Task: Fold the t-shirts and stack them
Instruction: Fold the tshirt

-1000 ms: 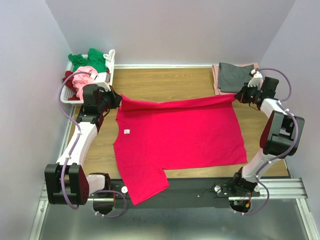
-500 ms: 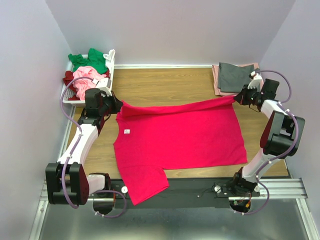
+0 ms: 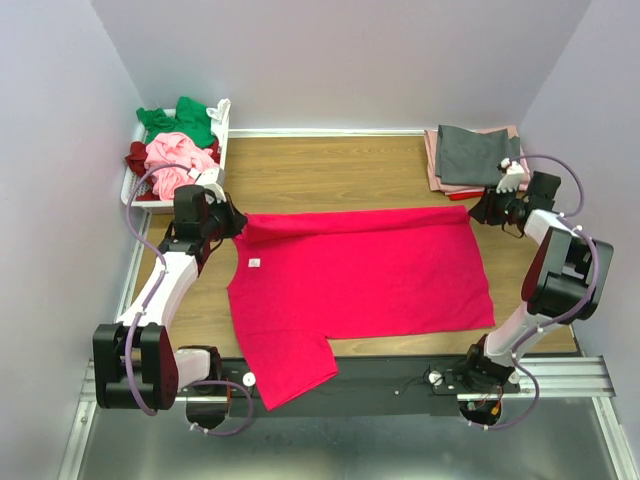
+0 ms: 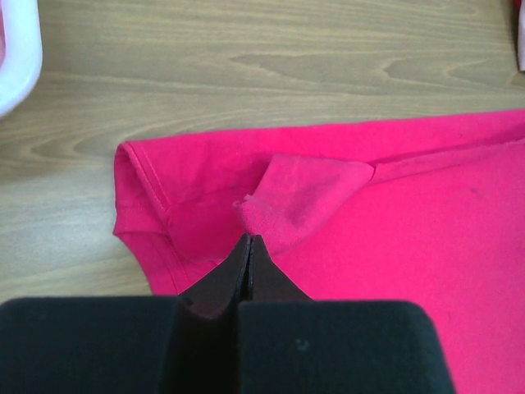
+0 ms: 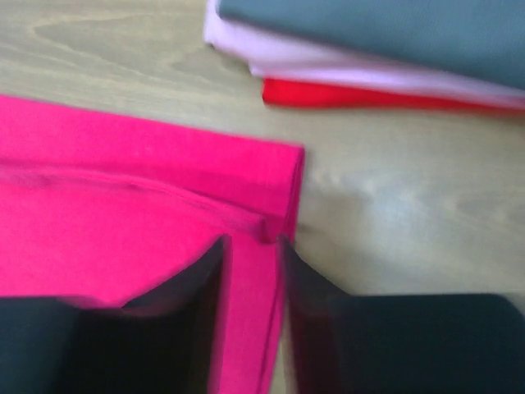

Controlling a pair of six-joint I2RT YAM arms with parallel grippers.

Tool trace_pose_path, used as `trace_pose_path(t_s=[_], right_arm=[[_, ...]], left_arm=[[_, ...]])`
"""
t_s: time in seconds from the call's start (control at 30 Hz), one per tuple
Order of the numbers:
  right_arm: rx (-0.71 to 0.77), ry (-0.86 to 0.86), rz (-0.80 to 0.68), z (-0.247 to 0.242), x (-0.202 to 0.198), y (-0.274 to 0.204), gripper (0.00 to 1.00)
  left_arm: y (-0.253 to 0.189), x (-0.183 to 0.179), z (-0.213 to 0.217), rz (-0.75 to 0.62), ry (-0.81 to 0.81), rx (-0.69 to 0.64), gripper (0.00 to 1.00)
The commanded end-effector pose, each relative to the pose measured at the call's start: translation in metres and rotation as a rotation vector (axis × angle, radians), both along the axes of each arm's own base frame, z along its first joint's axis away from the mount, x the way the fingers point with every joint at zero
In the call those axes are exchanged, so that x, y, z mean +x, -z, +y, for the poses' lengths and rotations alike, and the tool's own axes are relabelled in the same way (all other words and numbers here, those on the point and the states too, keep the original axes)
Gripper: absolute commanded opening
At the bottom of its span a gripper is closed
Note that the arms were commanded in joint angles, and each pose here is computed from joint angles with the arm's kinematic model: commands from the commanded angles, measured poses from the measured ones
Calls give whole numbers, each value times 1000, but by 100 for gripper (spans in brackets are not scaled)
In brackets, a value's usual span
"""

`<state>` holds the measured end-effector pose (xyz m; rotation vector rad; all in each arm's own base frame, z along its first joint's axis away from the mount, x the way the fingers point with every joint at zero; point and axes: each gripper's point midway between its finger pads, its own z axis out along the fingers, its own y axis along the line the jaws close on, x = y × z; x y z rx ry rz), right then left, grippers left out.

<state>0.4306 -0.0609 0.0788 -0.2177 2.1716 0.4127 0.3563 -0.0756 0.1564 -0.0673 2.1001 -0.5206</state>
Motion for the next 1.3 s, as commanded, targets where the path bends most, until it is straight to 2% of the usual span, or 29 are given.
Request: trace_pose_path(t_s=[0.0,0.1,0.3,0.5,0.73,1.03,1.07,1.13,1.17,1.23,1.27], right_arm=[[-132,35,6,-25,-24,-5,49],[-157,79,2,-38,-35,-11,72],[-56,43,-29,-21,-33,-34,81],[79,-17,-17,1,-34,-46,82],[93,-18,7,3,-37,-37,82],[106,-27,-4,6,-38,-43,83],[106,-28,-10,7,-38,-45,83],[105,-30,-12,7,-38,-46,83],[104,-30,-13,7,-39,-46,83],[105,-35,-22,9,-40,-50,83],[104,-35,-27,9,-40,-52,83]], left_arm=[[6,-10,-2,25,19,-17,0],[6,-12,-5,27,35,-23,0],[7,-13,-9,32,57,-35,0],[8,-18,-12,44,76,-47,0],[16,-27,-14,91,66,-67,0],[24,-61,-28,203,90,-171,2],[26,-67,-29,211,93,-182,18],[25,-73,-29,232,73,-196,35],[12,-70,-26,197,61,-185,48],[-3,-63,-13,137,-10,-138,57],[-23,-57,-7,72,-38,-117,66]])
